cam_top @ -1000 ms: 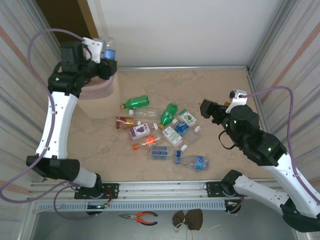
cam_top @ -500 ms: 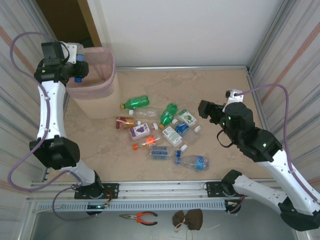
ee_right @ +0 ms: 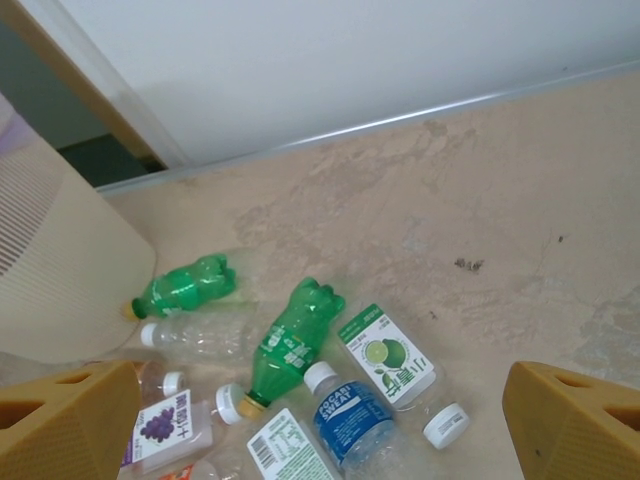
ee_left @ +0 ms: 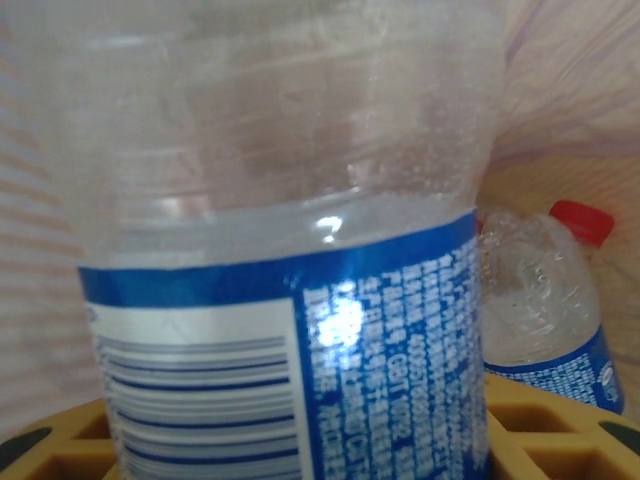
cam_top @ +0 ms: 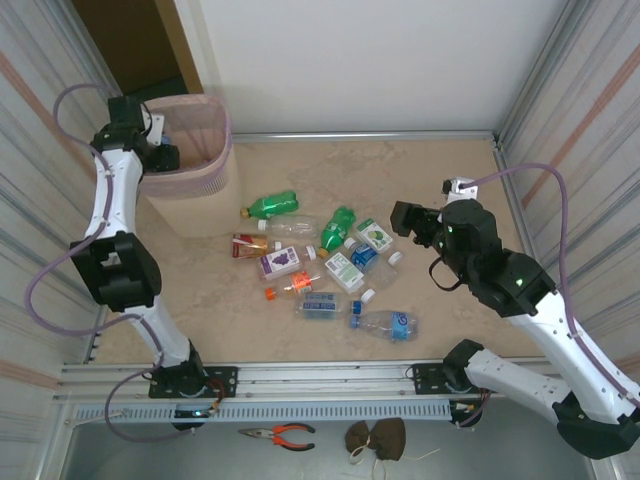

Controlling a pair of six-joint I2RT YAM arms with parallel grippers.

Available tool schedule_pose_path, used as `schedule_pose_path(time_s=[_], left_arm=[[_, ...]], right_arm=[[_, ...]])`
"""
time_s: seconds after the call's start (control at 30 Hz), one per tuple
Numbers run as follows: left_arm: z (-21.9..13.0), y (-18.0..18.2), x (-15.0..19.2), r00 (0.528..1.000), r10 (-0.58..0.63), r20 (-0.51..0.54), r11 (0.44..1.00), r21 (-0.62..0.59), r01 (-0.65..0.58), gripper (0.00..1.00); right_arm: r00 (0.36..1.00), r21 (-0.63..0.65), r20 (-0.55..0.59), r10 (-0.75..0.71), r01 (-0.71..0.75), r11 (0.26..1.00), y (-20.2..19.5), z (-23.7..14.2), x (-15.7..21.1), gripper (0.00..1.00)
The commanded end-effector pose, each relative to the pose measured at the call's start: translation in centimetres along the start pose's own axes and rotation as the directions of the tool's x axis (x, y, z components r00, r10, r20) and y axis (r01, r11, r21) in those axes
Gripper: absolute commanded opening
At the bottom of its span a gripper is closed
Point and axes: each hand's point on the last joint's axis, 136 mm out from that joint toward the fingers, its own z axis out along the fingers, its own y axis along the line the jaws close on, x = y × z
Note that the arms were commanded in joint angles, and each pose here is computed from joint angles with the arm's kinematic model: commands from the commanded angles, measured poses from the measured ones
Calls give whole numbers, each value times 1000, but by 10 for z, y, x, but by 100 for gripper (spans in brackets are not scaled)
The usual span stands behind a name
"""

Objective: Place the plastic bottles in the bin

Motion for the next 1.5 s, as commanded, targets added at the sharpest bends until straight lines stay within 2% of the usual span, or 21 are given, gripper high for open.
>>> schedule_pose_path(time_s=[0.0,0.33,0.57,0.87,1.1,1.33,1.47], left_arm=[[19,-3,18,998,-22,-62,1000,19,23,54],[47,-13,36,990,-23,-139,997,65,33,61],[31,-16,25,995,-20,-101,995,91,29,69],[-32,-28,-18,995,-60,76,982,182,46,69],[-100,-52,-46,965,-118,233,942,333,35,68],[-155,-90,-44,925,-191,327,845,534,-14,68],[-183,-121,-31,906,-218,363,750,656,-83,69]], right_arm=[[999,-5,0,36,-36,999,-2,2,3,92],[998,-8,-14,58,-58,998,-7,1,12,92],[998,-2,-22,67,-67,998,-10,-5,12,91],[994,37,-90,65,-62,997,-15,-2,26,89],[978,121,-201,48,-24,992,-26,7,51,90],[953,157,-297,53,-6,988,-37,14,82,91],[937,144,-348,26,27,989,-39,19,97,92]])
